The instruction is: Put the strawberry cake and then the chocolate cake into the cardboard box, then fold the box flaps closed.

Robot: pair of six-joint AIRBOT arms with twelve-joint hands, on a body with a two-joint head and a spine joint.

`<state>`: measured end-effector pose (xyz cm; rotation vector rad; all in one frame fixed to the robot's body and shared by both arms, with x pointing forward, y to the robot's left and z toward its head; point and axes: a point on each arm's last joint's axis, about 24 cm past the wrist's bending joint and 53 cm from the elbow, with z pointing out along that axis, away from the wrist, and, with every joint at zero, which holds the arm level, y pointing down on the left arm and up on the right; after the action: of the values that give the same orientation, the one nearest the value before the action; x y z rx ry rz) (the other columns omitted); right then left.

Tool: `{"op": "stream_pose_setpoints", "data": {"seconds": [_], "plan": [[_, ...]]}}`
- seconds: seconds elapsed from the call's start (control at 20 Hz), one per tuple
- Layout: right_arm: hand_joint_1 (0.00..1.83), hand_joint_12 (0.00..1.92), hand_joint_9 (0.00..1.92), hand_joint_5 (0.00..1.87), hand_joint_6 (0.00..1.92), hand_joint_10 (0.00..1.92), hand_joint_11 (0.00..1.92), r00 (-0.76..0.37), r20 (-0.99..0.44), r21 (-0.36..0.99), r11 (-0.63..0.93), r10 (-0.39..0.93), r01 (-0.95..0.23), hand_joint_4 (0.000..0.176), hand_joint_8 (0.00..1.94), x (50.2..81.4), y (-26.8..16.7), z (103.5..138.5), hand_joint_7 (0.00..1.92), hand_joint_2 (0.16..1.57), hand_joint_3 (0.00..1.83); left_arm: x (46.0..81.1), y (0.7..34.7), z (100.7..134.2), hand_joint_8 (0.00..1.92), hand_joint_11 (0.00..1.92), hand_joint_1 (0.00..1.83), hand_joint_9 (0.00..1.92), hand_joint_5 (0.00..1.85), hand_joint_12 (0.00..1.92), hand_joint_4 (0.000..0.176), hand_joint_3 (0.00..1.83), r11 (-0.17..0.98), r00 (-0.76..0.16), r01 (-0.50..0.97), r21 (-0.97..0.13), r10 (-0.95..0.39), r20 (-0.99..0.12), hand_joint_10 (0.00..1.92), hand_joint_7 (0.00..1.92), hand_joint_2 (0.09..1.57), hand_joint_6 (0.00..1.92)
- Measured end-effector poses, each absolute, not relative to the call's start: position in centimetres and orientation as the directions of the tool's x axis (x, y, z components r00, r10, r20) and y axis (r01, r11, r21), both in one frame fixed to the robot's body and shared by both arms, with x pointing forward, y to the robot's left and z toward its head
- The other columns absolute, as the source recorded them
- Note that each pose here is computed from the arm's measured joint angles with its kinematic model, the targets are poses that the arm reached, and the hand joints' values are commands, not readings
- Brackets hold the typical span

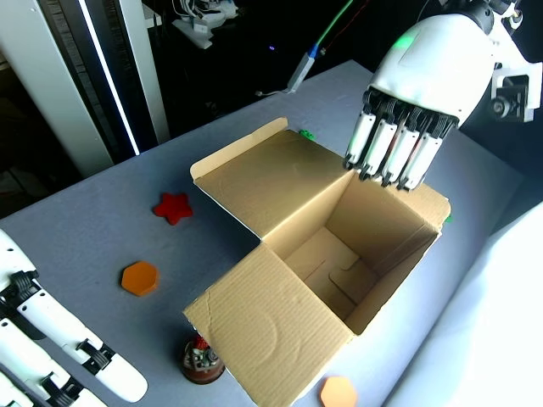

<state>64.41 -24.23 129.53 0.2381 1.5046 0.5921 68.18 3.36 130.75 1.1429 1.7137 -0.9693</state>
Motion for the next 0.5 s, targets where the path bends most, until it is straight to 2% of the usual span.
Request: {"op": "stream_pose_setpoints", "data": {"seconds": [0.1, 0.5], "plan": [[1.26, 0.00, 0.00, 0.00, 0.00, 0.00, 0.00, -0.041, -0.863, 0.500, 0.838, 0.504, -0.219, 0.003, 0.00, 64.4, -24.2, 129.5, 0.00, 1.03, 0.02, 69.1, 3.0, 130.1, 1.31, 0.77, 1.34, 0.87, 0.84, 1.46, 0.000, 0.00, 0.302, -0.237, 0.943, -0.141, 0.310, -0.921, 1.40, 0.74, 1.18, 1.08], [1.25, 0.00, 0.00, 0.00, 0.00, 0.00, 0.00, -0.040, -0.863, 0.500, 0.838, 0.504, -0.218, 0.002, 0.00, 64.4, -24.3, 129.5, 0.00, 1.04, 0.02, 69.5, -1.0, 130.2, 1.32, 0.77, 1.34, 0.87, 0.83, 1.46, 0.000, 0.00, 0.267, -0.204, 0.956, -0.119, 0.320, -0.925, 1.41, 0.74, 1.18, 1.08]]}}
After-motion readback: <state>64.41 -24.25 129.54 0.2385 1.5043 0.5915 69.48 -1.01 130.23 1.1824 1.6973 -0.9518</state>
